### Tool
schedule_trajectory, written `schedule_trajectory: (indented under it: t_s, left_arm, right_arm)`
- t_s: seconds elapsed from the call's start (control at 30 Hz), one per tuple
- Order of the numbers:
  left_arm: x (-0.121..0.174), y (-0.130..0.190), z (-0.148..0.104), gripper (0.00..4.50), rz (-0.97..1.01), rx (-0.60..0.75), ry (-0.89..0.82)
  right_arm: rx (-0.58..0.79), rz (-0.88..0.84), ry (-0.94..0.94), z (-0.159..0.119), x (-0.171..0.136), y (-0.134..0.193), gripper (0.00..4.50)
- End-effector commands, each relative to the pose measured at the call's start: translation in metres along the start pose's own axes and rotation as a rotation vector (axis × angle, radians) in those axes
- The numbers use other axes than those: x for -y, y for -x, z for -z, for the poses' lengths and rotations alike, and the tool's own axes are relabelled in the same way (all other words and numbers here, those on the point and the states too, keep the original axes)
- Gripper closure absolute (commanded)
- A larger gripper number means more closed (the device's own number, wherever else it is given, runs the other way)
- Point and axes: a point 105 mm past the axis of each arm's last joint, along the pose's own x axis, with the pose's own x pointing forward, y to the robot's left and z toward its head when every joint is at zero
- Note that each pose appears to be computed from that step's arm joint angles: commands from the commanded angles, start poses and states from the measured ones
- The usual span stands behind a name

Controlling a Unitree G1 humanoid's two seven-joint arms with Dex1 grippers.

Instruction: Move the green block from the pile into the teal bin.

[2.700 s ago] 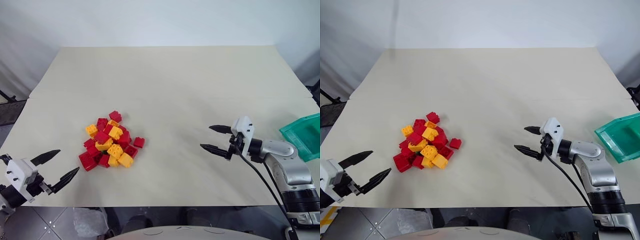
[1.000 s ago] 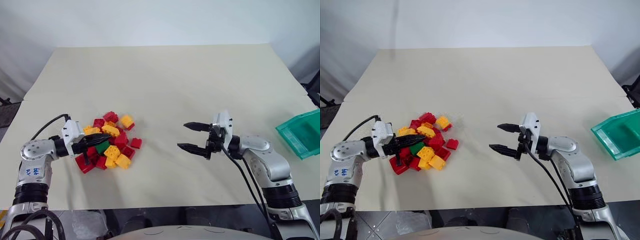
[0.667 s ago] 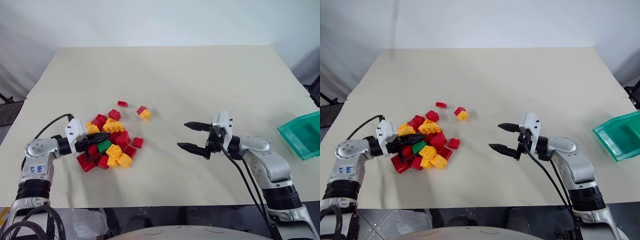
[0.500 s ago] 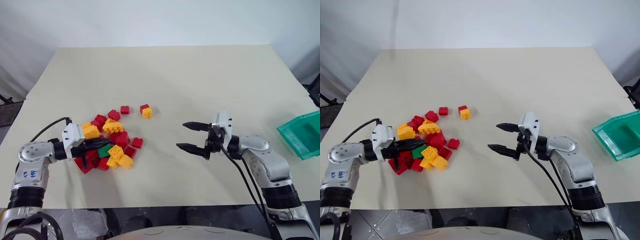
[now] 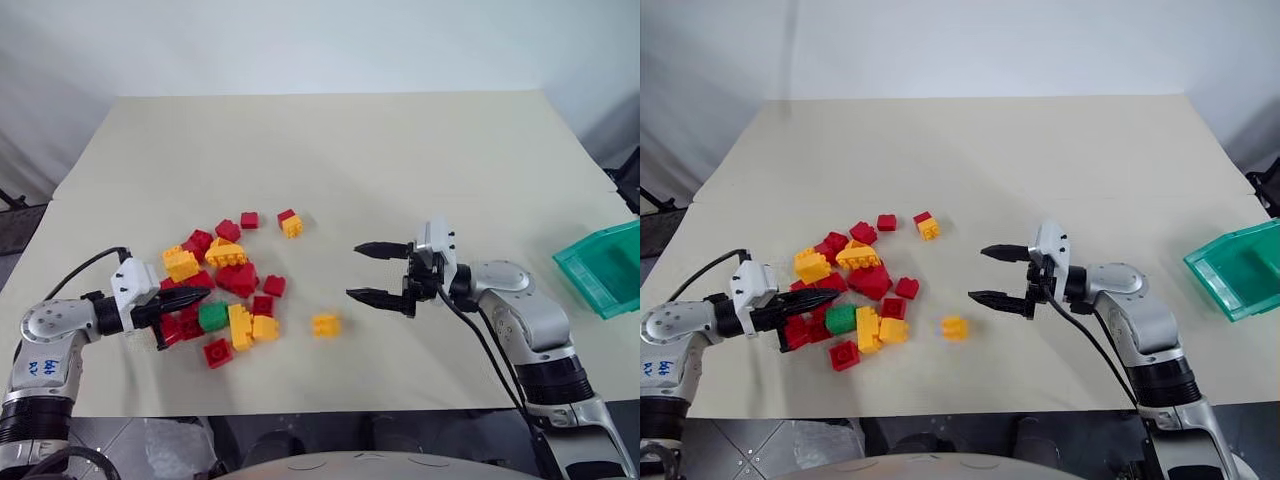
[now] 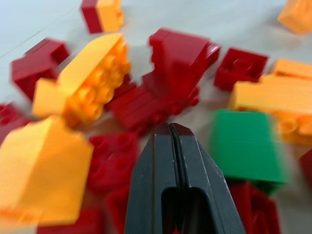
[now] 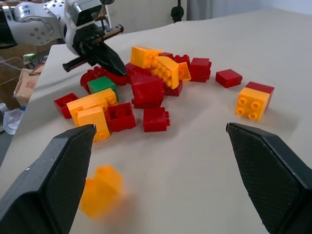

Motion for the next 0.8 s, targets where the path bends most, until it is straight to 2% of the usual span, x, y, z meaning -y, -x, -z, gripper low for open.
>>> schedule_trajectory:
  t_s: [0.03, 0.2, 0.23, 0.27, 0.3, 0.63, 0.7, 0.73, 0.8]
  left_arm:
    - [-0.001, 0.023, -0.012, 4.49, -0.039, 0.018, 0.015]
    - [0.007, 0.047, -0.014, 4.49, -0.093, 0.015, 0.096]
    - [0.008, 0.055, -0.018, 4.31, -0.111, 0.031, 0.145]
    - [0.011, 0.062, -0.021, 4.10, -0.102, 0.038, 0.236]
    - [0.013, 0.067, -0.024, 3.91, -0.104, 0.047, 0.255]
    - [0.058, 0.107, -0.022, 0.83, -0.054, -0.051, 0.225]
    - [0.060, 0.109, -0.022, 0.23, -0.061, -0.062, 0.220]
    - [0.059, 0.106, -0.024, 0.05, -0.067, -0.056, 0.199]
    - [0.059, 0.098, -0.029, 0.05, -0.057, -0.043, 0.162]
  right_arm:
    - [0.005, -0.032, 0.041, -0.010, -0.004, 0.001, 0.00]
    - [-0.010, -0.034, 0.041, -0.008, -0.004, 0.007, 0.00]
    - [-0.013, -0.033, 0.041, -0.008, -0.004, 0.008, 0.00]
    - [-0.015, -0.034, 0.041, -0.007, -0.003, 0.009, 0.00]
    - [-0.018, -0.036, 0.039, -0.007, -0.003, 0.009, 0.00]
    - [-0.034, -0.086, 0.028, -0.005, -0.004, 0.007, 0.00]
    - [-0.033, -0.094, 0.030, -0.005, -0.003, 0.006, 0.00]
    - [-0.032, -0.094, 0.035, -0.006, -0.002, 0.005, 0.00]
    - [-0.026, -0.101, 0.038, -0.007, -0.003, 0.004, 0.00]
